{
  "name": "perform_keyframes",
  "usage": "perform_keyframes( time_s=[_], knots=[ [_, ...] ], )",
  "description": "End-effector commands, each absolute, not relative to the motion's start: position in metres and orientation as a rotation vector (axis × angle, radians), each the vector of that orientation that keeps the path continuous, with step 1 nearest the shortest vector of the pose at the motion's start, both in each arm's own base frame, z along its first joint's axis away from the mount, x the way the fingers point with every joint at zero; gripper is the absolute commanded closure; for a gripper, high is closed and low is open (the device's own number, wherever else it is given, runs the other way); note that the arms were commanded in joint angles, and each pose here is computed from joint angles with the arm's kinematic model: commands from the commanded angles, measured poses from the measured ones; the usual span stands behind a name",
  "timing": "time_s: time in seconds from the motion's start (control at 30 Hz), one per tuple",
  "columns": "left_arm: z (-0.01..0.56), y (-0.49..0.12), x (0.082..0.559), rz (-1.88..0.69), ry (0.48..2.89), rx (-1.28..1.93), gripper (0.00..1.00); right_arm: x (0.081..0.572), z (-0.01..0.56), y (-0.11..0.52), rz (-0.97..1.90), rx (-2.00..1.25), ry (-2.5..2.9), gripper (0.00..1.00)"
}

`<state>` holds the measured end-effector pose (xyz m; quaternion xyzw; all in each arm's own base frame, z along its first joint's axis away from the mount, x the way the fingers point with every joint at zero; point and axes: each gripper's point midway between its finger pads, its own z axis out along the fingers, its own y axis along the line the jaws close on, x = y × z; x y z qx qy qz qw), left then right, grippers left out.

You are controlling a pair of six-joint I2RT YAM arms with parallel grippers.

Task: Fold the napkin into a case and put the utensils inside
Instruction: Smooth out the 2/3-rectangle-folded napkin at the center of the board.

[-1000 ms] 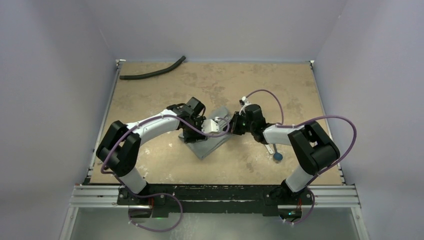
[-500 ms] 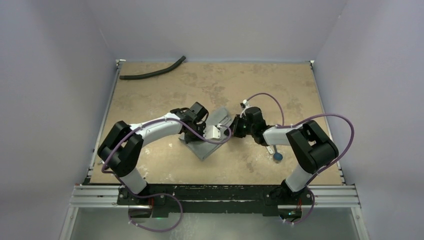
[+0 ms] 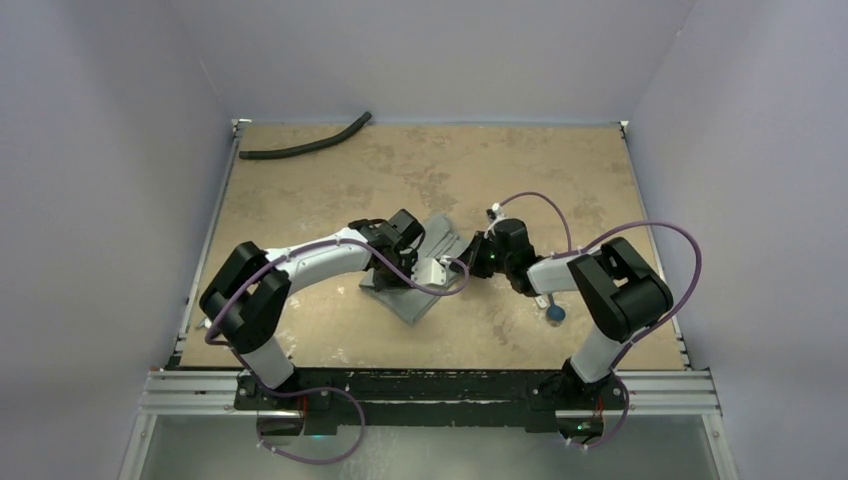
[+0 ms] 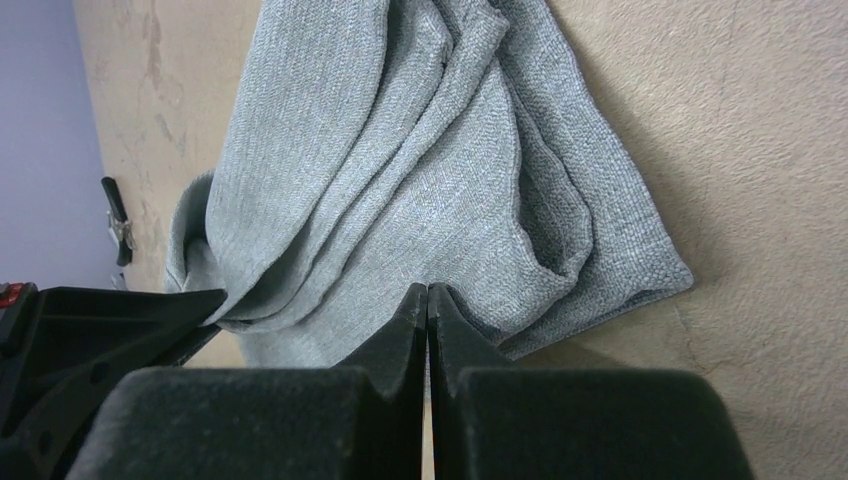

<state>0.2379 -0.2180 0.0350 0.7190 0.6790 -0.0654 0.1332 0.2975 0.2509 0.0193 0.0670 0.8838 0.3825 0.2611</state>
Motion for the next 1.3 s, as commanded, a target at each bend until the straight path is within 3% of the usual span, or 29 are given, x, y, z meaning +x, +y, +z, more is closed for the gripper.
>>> perform_keyframes(
  time_s=[0.0,0.4,0.67,1.07,1.27],
  knots=[
    [0.054,-0.218,0.24,-0.171,1.911,2.091,1.0,0.291,-0.001,0.238,0.965,0.242,2.436,1.0],
    [0.046,-0.209,0.207,-0.195,1.807,2.248,1.0,0.288,-0.013,0.229,0.922,0.313,2.44,1.0],
    [0.066,-0.228,0.223,-0.189,1.818,2.128,1.0,0.29,-0.019,0.223,0.882,0.342,2.43,1.0],
    [0.066,-0.233,0.207,-0.284,1.851,2.121,1.0,0.289,-0.015,0.22,0.857,0.356,2.414,1.0],
    [0.054,-0.228,0.196,-0.302,1.854,2.168,1.0,0.299,0.017,0.218,0.841,0.308,2.327,1.0]
  ],
)
